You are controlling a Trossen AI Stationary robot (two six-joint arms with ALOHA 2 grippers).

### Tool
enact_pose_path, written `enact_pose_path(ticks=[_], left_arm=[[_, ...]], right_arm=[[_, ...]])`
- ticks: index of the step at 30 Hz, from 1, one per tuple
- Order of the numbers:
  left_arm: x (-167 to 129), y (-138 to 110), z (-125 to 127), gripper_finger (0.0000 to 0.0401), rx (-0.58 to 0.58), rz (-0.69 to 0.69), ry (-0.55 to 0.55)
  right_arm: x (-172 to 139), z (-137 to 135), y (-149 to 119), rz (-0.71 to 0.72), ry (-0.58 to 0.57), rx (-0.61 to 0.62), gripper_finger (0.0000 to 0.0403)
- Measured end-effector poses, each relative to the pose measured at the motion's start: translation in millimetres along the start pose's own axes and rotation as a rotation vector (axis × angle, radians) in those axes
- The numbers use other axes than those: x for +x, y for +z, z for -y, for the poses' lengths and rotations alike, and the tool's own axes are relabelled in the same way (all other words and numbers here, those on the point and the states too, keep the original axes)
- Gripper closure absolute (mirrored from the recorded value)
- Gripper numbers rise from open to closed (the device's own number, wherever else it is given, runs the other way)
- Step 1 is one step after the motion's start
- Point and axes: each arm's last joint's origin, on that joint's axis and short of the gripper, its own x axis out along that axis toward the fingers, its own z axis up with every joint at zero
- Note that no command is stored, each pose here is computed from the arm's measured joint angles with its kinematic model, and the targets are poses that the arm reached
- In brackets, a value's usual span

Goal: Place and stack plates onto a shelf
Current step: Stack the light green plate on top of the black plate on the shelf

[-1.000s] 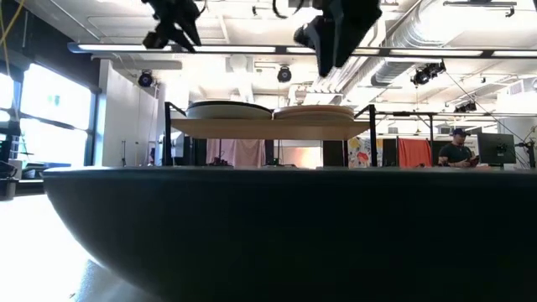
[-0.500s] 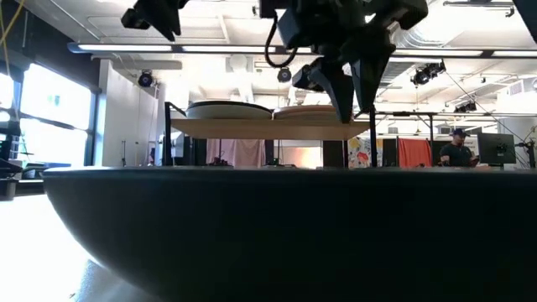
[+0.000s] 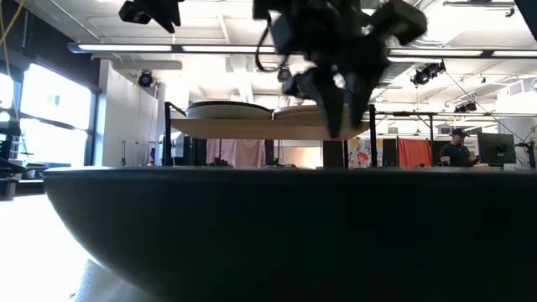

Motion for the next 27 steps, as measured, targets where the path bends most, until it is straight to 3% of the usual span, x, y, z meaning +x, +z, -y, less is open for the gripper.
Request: enact_pose_path(ticks=[4, 11, 19, 27], left_arm=[[0, -1, 1, 0.0327, 0.002, -0.002, -0.002], [0, 0, 0, 0.0327, -0.015, 0.019, 0.027], [0, 0, 0, 0.0327, -0.017, 0.029, 0.042], [0, 1, 0, 0.0327, -0.015, 0.030, 0.041]], right_arm=[[25, -4, -9, -0.051, 0.013, -0.011, 0.0272], [59, -10, -24, -0.160, -0.083, -0.028, 0.0272], [49, -18, -27, -0.206, -0.096, -0.033, 0.0272], [36, -19, -11, -0.008, -0.162, -0.069, 0.0272]])
